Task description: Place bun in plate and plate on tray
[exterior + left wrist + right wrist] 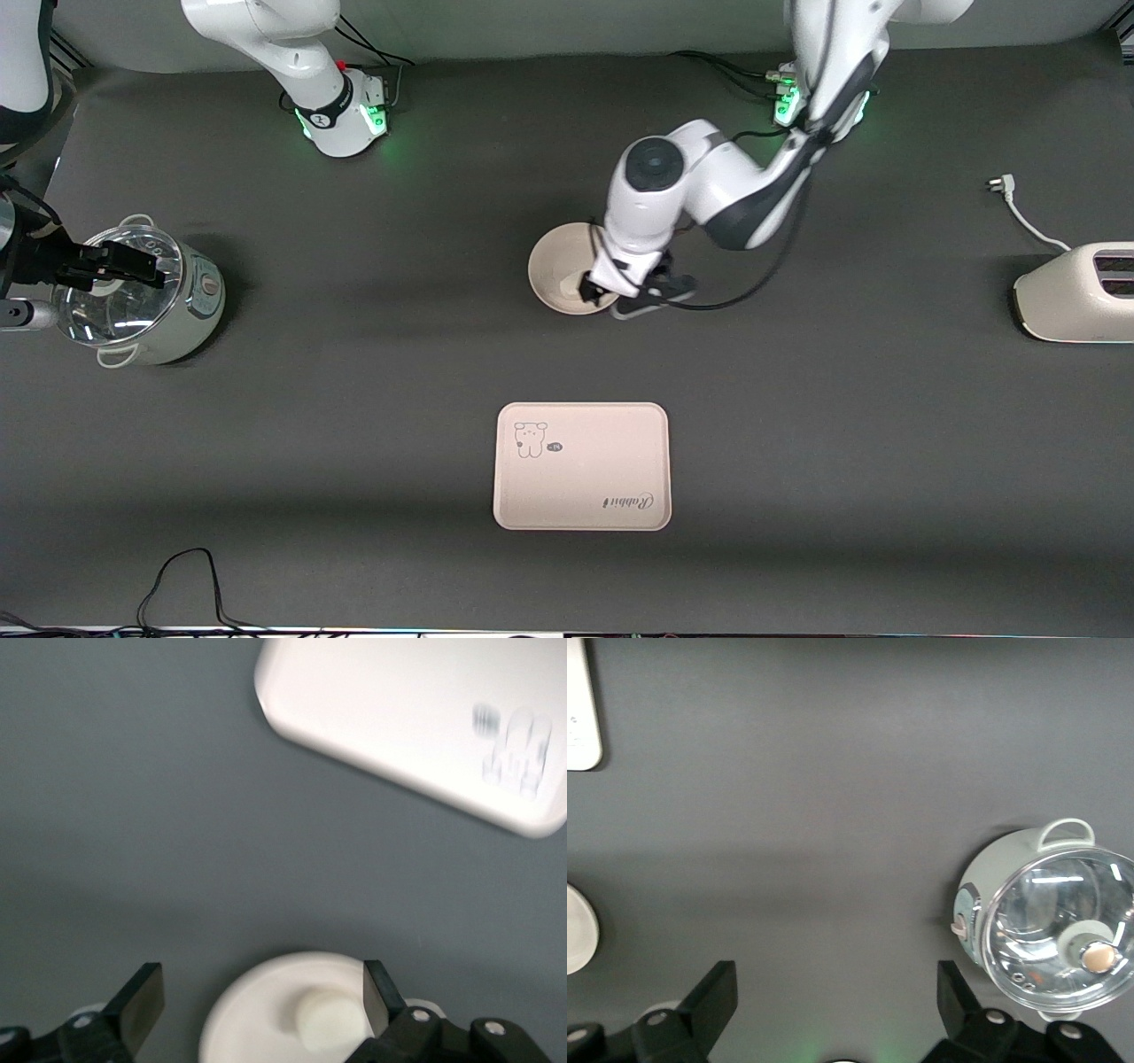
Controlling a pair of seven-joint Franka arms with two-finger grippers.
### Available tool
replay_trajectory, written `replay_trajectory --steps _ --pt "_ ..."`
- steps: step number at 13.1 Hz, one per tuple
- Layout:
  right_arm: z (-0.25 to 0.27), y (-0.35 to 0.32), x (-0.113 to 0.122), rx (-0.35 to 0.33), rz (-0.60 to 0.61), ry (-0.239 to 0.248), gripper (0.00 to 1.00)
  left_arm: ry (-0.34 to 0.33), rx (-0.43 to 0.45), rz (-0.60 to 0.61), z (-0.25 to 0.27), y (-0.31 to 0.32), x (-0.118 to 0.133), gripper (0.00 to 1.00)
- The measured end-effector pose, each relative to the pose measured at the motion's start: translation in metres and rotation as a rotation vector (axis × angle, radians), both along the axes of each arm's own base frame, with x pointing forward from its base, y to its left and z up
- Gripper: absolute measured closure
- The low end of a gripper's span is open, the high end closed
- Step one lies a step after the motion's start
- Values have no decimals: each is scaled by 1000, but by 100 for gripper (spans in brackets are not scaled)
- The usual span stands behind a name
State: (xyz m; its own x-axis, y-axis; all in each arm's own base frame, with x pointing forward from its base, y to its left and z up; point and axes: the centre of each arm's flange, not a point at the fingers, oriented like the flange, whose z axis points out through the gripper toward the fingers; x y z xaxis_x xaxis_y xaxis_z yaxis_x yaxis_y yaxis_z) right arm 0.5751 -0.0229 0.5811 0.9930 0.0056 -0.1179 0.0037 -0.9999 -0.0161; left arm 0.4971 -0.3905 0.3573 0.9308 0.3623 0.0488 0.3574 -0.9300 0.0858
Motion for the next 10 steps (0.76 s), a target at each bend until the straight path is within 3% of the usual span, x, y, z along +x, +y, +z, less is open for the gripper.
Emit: replay_trajectory --steps 3,5,7,10 --pt "2 38 -1 32 60 -2 0 18 33 -24 53 118 58 0" --pt "4 81 -5 33 122 -4 0 54 73 -61 82 201 79 0" --pt "7 134 -14 28 138 -7 0 83 102 -144 106 285 89 0" --pt "9 226 -38 27 105 -25 0 113 104 -235 142 381 79 0"
